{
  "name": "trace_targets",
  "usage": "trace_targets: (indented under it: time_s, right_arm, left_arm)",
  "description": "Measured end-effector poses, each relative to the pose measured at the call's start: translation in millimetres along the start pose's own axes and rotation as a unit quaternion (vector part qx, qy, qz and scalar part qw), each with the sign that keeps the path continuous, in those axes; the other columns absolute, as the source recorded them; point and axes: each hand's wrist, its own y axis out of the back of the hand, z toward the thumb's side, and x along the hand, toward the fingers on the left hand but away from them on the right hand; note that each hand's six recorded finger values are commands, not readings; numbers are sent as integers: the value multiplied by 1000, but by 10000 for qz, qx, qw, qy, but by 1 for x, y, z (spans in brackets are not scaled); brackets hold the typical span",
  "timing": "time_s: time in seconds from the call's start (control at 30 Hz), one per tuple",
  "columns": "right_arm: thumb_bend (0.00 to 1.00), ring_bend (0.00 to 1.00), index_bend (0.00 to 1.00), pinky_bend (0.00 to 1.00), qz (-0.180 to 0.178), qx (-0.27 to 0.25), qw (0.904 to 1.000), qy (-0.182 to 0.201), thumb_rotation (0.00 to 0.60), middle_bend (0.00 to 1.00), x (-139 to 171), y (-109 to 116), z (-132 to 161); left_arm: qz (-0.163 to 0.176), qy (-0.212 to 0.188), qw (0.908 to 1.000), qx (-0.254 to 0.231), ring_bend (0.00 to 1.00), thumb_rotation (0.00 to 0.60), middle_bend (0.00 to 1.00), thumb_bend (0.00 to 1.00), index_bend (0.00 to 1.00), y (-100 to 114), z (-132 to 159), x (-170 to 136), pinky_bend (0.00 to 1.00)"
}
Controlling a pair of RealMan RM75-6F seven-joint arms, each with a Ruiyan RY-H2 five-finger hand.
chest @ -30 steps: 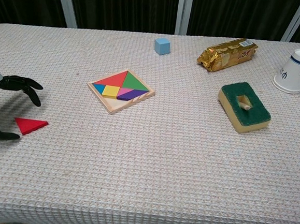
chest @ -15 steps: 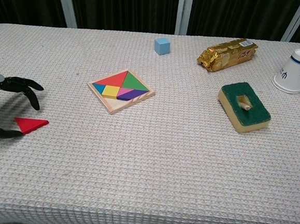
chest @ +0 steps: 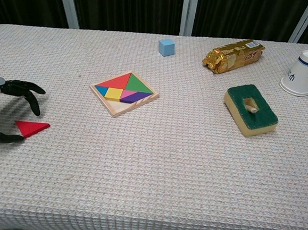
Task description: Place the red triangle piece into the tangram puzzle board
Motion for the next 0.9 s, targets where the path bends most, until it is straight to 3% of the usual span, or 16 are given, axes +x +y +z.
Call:
trace_targets:
  time_s: [0.9]
  right_arm:
    - [303, 0, 0, 0, 1, -3, 10000, -44, 600, 0, -1, -1, -2]
  left_arm:
    - [-85, 41, 9999, -87, 0, 600, 89, 216, 439, -5, 1, 3, 5]
